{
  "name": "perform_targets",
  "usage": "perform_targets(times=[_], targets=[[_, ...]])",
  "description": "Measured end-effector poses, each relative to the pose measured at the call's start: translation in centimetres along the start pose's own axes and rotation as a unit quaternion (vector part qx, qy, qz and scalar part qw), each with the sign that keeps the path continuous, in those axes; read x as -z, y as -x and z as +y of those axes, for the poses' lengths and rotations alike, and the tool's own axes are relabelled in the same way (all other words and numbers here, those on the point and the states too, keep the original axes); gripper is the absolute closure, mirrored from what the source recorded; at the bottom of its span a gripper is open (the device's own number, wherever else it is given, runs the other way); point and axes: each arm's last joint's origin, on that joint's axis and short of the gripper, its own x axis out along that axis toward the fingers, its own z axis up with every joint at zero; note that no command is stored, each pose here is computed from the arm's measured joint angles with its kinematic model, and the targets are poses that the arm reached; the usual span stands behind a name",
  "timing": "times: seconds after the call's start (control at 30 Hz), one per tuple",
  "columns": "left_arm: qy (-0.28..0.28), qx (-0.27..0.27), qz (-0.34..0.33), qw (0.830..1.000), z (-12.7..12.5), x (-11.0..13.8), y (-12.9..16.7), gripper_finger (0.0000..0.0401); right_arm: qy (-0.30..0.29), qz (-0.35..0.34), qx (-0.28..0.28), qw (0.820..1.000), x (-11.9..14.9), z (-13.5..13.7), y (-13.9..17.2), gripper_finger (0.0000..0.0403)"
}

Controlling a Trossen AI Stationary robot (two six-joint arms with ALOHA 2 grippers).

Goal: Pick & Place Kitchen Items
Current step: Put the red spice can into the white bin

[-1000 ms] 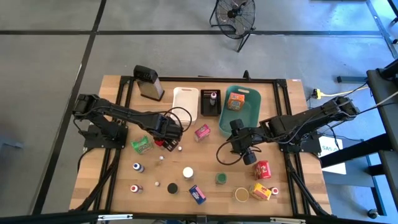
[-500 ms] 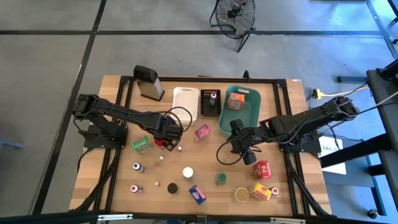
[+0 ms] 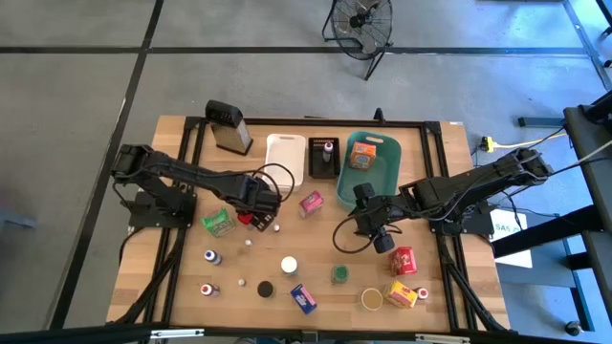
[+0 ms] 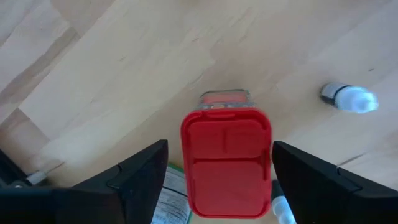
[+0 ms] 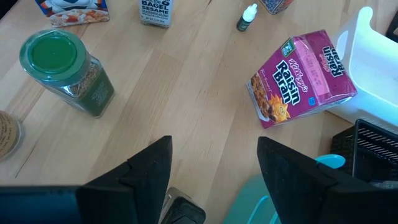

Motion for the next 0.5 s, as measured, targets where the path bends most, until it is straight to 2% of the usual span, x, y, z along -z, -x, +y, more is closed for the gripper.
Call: perform_targets(times=[0.17,0.27,0.5], targets=[[0.004,0.027,0.025,0.999,0.1,0.4,-1.9,0.0120,0.000,0.000,0.000,1.000,0.0,0.0,0.0,0.0164],[-0.013,0.041,0.024,0.999,0.2,0.3,-2.7,0.0120,0.002,0.000,0.000,1.000,0.0,0.0,0.0,0.0164],[-0.009,0.040,0.027,0.999,0.7,0.0,-3.2,0.0121,-0.003,0.001,0.006,1.000,0.1,-0.4,0.0,0.0164]])
